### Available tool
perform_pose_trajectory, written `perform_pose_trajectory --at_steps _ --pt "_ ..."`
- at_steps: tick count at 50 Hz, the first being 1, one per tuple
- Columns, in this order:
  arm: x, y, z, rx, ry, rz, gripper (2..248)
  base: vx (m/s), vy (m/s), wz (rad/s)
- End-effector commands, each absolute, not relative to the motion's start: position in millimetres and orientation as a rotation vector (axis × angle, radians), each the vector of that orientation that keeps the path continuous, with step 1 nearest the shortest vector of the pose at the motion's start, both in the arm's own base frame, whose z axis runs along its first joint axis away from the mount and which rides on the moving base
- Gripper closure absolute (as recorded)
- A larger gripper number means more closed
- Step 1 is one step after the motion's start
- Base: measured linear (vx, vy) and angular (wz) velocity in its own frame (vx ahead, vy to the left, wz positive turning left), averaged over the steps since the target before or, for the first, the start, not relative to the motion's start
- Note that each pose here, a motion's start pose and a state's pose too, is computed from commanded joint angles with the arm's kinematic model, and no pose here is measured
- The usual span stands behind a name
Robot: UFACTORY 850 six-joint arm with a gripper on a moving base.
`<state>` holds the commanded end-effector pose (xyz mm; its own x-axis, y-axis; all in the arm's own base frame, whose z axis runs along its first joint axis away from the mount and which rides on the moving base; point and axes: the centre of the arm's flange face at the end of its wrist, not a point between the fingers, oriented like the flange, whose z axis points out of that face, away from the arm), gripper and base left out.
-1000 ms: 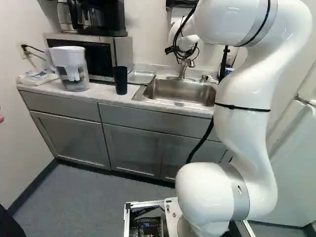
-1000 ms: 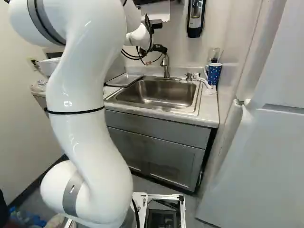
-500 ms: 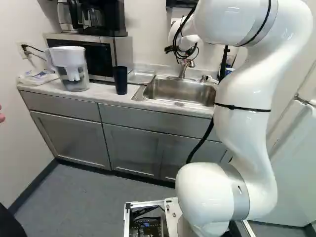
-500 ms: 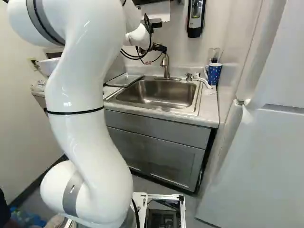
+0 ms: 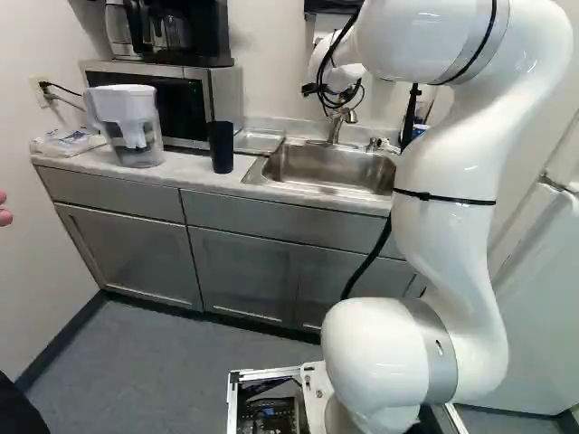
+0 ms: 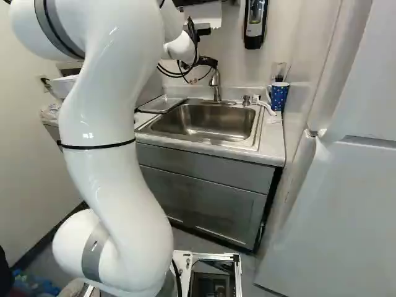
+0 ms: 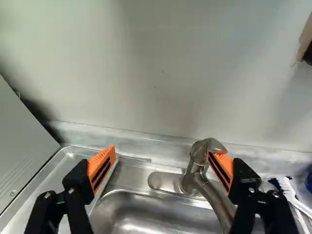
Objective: Rinse the cup and place it in the tray
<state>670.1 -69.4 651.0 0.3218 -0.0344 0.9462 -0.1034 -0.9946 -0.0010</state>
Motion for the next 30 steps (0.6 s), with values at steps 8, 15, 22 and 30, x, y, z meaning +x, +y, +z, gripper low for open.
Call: perform_pose_trajectory --at_steps 8,15,22,30 --pt "670.7 -69.4 651.5 2.498 -0.13 1.8 3 0.0 0.0 0.0" --pt "672.9 -69.4 651.8 2.492 -0.13 1.808 3 0.0 0.0 0.0" --pt "675.8 -69.5 652.0 2.485 -0.129 1.818 3 0.0 0.0 0.0" --pt "679.1 -69.6 652.2 2.478 -0.128 1.827 3 0.0 0.0 0.0"
